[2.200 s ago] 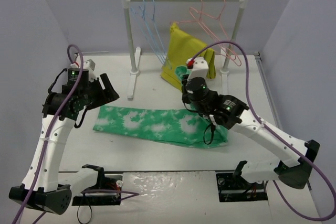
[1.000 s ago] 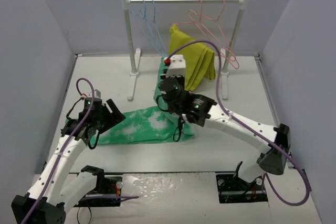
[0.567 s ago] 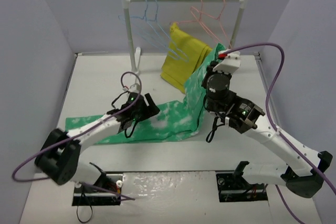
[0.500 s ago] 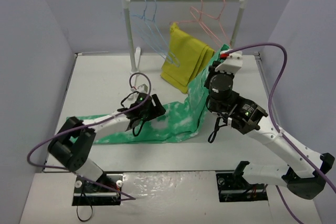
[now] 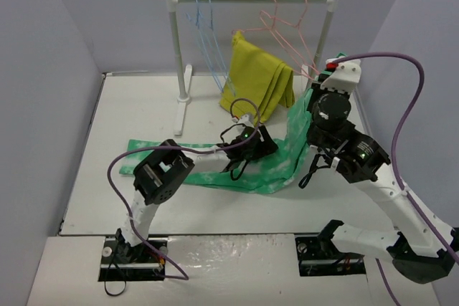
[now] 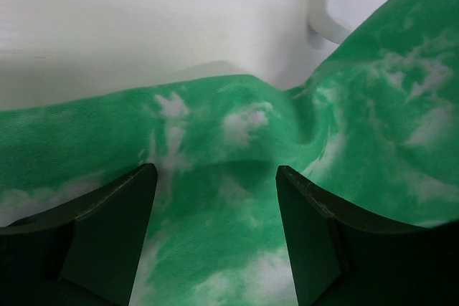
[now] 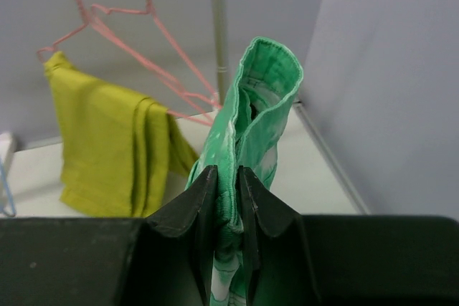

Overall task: Place the trousers on the hanger
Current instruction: Fold the trousers at the center of the board.

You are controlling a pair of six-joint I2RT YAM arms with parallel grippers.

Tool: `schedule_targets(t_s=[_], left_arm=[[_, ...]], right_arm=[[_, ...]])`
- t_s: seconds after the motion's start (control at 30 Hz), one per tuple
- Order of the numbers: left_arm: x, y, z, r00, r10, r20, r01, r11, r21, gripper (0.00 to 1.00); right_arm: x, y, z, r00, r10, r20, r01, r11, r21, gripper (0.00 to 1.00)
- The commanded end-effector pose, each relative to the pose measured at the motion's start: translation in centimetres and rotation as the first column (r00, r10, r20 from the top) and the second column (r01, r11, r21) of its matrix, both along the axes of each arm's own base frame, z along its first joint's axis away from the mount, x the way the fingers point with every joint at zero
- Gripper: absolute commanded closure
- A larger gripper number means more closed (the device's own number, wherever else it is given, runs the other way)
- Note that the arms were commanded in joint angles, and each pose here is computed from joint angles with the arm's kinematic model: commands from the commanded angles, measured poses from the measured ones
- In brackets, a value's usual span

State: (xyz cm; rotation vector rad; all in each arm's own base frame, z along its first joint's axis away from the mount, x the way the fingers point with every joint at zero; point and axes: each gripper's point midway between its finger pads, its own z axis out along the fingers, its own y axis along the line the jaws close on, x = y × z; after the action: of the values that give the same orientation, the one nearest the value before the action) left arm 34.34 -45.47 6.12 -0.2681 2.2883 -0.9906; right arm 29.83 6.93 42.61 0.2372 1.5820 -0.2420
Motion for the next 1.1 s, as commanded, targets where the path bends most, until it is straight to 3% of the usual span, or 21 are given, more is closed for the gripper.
schedule_targets(t_s=[0.0, 0.1, 0.23, 0.37, 0.5, 0.8, 1.07], left_arm=[[0.1, -4.2, 4.8, 0.999, -0.026, 0.032, 0.031, 0.989, -0.145, 0.36], [-0.1, -3.0, 9.1, 0.995, -0.014, 0.096, 0.031, 0.984, -0.176, 0.36], [-1.4, 1.2, 14.9, 0.980, 0.003, 0.197, 0.024, 0.991, -0.134, 0.36], [-2.5, 7.7, 18.4, 0.966, 0.062, 0.252, -0.057, 0.998, -0.030, 0.36], [-2.9, 15.8, 18.9, 0.964, 0.146, 0.224, -0.177, 0.976, 0.124, 0.36], [-6.9, 32.9, 18.8, 0.914, 0.361, 0.185, -0.404, 0.852, 0.334, 0.36], [-12.3, 42.9, 18.5, 0.812, 0.542, 0.217, -0.575, 0.676, 0.461, 0.36]], right_arm=[[-0.8, -4.1, 5.0, 0.989, -0.080, 0.128, 0.073, 0.996, 0.060, 1.00], [0.6, -2.0, 4.8, 0.994, 0.033, 0.106, -0.036, 0.999, 0.022, 1.00], [2.3, 1.2, 4.6, 0.986, 0.156, 0.066, -0.156, 0.988, -0.006, 1.00], [3.5, 4.0, 5.9, 0.967, 0.242, 0.074, -0.242, 0.970, -0.019, 1.00], [3.8, 8.2, 7.2, 0.931, 0.356, 0.084, -0.351, 0.934, -0.070, 1.00], [2.8, 21.9, 7.7, 0.791, 0.605, 0.094, -0.586, 0.792, -0.171, 1.00], [4.4, 33.3, -1.3, 0.707, 0.706, 0.024, -0.697, 0.703, -0.141, 1.00]])
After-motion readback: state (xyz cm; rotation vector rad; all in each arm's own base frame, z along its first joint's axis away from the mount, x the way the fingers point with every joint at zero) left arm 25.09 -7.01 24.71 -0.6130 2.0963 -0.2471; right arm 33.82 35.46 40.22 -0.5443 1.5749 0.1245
